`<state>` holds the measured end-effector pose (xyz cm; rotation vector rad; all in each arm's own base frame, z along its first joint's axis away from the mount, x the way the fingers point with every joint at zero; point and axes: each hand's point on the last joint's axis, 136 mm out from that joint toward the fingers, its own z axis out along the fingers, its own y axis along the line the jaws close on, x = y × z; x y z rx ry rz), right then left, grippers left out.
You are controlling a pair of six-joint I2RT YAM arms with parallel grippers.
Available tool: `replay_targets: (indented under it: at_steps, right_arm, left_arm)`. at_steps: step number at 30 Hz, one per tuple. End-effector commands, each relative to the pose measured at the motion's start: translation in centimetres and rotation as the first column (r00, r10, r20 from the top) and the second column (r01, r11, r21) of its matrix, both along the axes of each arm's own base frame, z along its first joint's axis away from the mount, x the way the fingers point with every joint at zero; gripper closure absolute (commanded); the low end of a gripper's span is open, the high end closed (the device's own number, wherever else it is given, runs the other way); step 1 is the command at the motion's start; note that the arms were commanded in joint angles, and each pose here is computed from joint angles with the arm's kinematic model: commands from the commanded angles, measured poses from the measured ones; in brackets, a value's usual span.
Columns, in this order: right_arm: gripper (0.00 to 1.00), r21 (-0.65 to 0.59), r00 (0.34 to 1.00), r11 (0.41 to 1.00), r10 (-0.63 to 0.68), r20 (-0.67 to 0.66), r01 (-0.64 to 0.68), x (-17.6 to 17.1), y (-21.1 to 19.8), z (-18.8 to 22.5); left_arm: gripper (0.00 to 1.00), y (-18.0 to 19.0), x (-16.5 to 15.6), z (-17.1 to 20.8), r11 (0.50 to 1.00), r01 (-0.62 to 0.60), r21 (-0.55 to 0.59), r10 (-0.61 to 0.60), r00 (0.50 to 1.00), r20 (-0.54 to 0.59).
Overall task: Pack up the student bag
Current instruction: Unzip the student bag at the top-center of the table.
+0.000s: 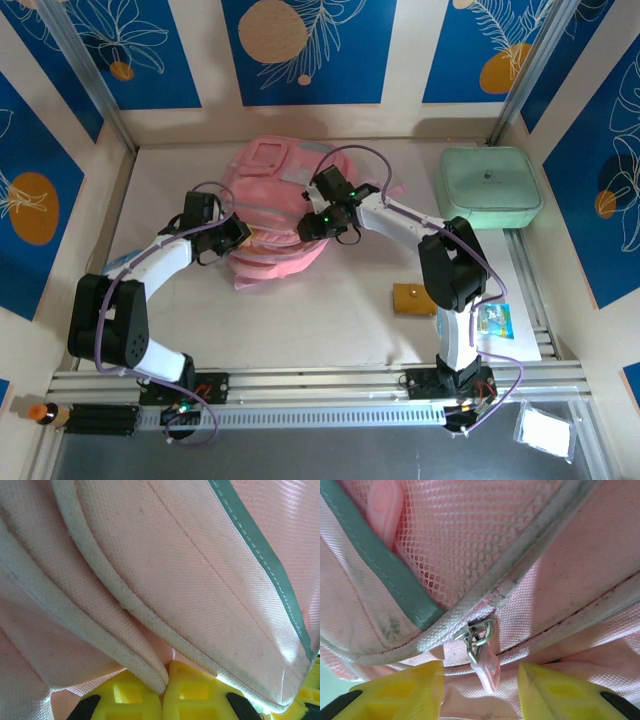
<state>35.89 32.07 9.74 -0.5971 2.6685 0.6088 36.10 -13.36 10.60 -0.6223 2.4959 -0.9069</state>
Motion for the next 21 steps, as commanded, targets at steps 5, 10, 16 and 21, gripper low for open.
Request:
replay_targets:
  at_steps: [5, 10, 16, 21]
  right_arm:
    - [0.63, -0.066, 0.990, 0.998, 0.026, 0.136, -0.017, 1.3, -0.1, 2.6]
    - [0.67, -0.079, 0.987, 0.997, 0.028, 0.157, -0.016, 1.5, 0.1, 3.0]
    - [0.66, -0.091, 0.985, 0.996, 0.019, 0.170, -0.004, 1.6, 0.1, 3.3]
    - [0.70, -0.095, 0.983, 0.995, 0.004, 0.184, 0.014, 1.8, 0.0, 3.7]
  left_arm:
    - [0.97, -0.6, -0.4, 0.1, 0.999, 0.033, -0.030, -0.034, 0.999, -0.019]
    - [0.97, -0.6, -0.5, 0.1, 0.999, 0.033, -0.032, -0.034, 0.999, -0.022]
    - [0.97, -0.6, -0.5, 0.1, 0.999, 0.033, -0.032, -0.034, 0.999, -0.022]
    - [0.97, -0.6, -0.5, 0.0, 0.999, 0.034, -0.034, -0.035, 0.999, -0.024]
